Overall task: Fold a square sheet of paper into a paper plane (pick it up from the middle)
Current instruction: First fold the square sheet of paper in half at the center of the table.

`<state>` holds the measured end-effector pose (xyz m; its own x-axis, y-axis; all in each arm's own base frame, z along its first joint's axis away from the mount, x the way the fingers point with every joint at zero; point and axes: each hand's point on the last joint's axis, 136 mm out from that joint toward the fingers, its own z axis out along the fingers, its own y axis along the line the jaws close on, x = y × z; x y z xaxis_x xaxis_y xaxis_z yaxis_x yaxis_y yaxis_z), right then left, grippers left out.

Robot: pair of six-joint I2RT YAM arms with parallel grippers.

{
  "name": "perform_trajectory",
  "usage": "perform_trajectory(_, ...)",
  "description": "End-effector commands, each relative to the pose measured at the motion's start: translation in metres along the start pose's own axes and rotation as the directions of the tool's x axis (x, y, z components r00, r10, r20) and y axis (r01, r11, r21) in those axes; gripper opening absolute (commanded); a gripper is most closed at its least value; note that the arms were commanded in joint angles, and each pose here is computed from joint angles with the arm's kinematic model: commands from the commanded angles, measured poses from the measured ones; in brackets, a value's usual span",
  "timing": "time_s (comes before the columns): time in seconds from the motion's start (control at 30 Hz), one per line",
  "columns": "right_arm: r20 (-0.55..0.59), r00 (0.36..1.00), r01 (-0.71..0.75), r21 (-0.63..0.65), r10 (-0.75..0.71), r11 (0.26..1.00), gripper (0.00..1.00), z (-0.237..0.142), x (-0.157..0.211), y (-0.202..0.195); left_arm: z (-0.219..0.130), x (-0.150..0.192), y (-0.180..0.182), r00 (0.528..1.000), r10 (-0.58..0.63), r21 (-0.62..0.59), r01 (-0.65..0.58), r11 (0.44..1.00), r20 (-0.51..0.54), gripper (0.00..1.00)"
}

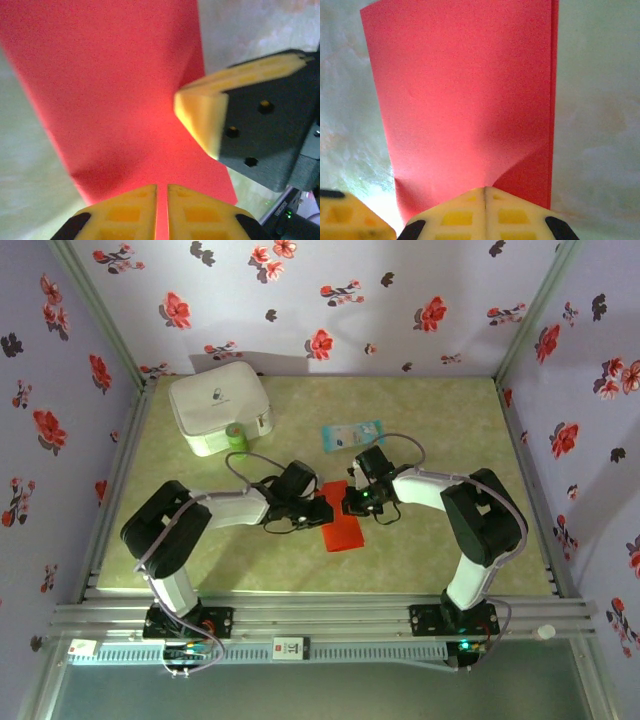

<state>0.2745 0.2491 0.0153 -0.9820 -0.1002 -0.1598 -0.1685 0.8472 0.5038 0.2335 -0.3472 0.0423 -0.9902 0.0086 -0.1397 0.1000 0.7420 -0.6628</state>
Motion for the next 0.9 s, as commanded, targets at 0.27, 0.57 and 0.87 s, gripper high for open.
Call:
perform_trajectory(0.27,-0.095,0.99,-0.086,0.192,0.106,0.978,0.0,0.01,0.036,-0.053,0.021,0.017,0.037,0.995,-0.099,-0.057,0.1,0.993,0.024,0.11)
perform_trajectory(0.57,-0.094,0.99,-0.09,0.195,0.11,0.977,0.0,0.01,0.036,-0.053,-0.002,0.027,0.029,0.996,-0.079,0.01,0.079,0.997,0.046,0.15)
perform_trajectory(0.87,-0.07,0.991,-0.098,0.174,0.111,0.98,0.0,0.005,0.029,-0.045,-0.017,0.023,-0.025,0.998,-0.024,0.114,0.017,0.993,0.062,0.17)
